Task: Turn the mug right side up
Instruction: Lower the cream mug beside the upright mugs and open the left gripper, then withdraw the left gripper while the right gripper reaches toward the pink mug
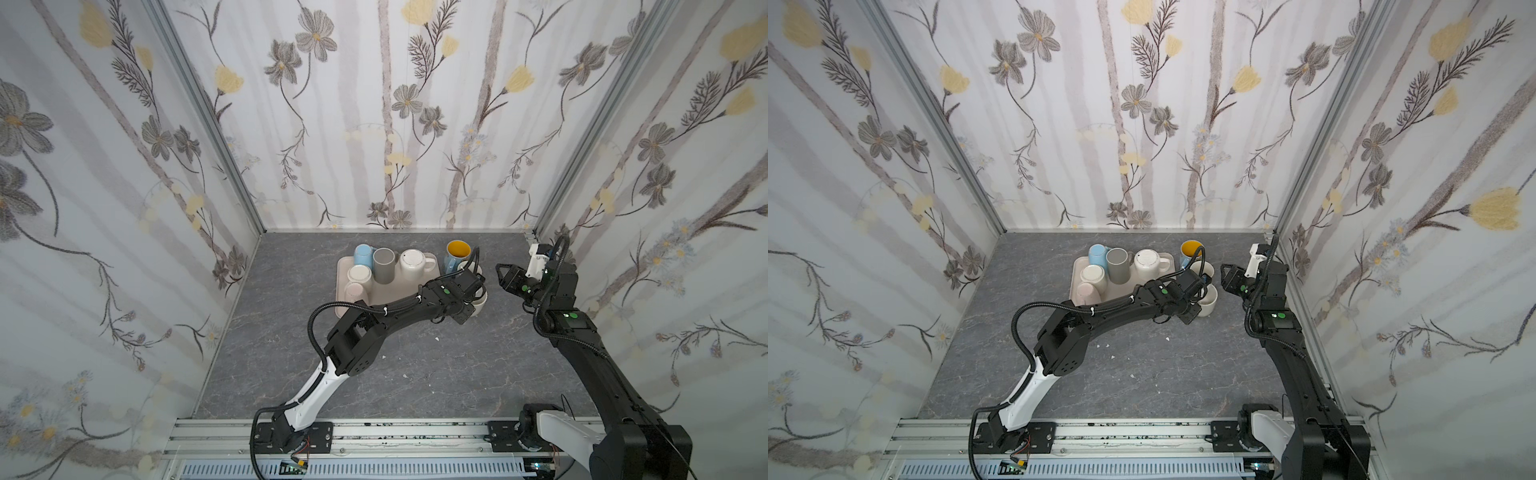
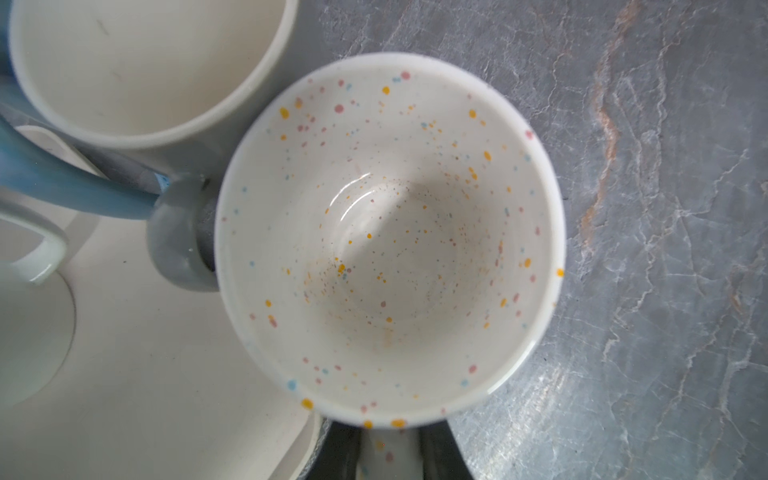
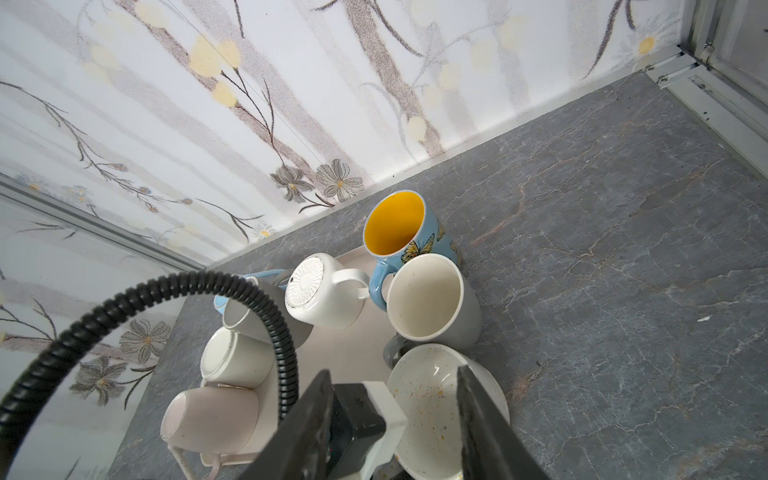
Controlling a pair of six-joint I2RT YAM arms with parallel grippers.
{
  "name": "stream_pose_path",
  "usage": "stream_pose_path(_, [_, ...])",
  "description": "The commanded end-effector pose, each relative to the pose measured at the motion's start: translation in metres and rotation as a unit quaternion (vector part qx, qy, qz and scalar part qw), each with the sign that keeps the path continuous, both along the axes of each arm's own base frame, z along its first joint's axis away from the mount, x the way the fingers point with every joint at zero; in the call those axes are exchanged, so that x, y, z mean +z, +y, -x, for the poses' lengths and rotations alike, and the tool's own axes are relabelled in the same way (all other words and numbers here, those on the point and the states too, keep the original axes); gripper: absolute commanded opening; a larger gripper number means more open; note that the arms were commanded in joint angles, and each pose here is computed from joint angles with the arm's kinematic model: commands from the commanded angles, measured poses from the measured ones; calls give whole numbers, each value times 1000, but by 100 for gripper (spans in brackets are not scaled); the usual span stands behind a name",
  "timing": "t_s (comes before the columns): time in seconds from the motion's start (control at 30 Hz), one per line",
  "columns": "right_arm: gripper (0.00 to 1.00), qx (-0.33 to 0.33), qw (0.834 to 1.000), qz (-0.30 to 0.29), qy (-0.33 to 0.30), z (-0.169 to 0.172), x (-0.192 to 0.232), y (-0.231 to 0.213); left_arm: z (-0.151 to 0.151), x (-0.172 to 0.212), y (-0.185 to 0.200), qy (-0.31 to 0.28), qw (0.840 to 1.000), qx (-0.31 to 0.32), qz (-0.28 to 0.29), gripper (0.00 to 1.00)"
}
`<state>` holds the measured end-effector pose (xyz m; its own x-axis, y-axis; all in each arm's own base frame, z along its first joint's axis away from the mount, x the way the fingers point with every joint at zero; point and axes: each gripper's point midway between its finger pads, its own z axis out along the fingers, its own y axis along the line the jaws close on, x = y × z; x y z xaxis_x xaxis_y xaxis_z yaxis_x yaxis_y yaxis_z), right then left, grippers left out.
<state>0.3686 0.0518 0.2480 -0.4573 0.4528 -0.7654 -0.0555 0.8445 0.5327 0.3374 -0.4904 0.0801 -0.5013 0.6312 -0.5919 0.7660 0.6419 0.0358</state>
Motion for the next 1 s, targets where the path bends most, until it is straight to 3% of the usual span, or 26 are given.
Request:
stream_pose_path(0.0, [48,8,1000,-7,-12,-2,6,3,-9,5,6,-21,1000,12,-12,34])
stream_pose_path(0.17, [48,13,1000,-8,-11,-2,6,5,-6,25,12,-32,999,19,8,44])
stream_pose_path(0.5, [46,18,1000,3,-20,-2,15,20,2,103,39,-63,991,46,106,50])
stream_pose_path(0.8, [46,69,997,36,-8,-4,6,82,-15,116,157,-90,970,192,119,56])
stream_pose_path(0.97, [46,126,991,50,7,-4,-8,140,-16,113,247,-88,934,304,165,59])
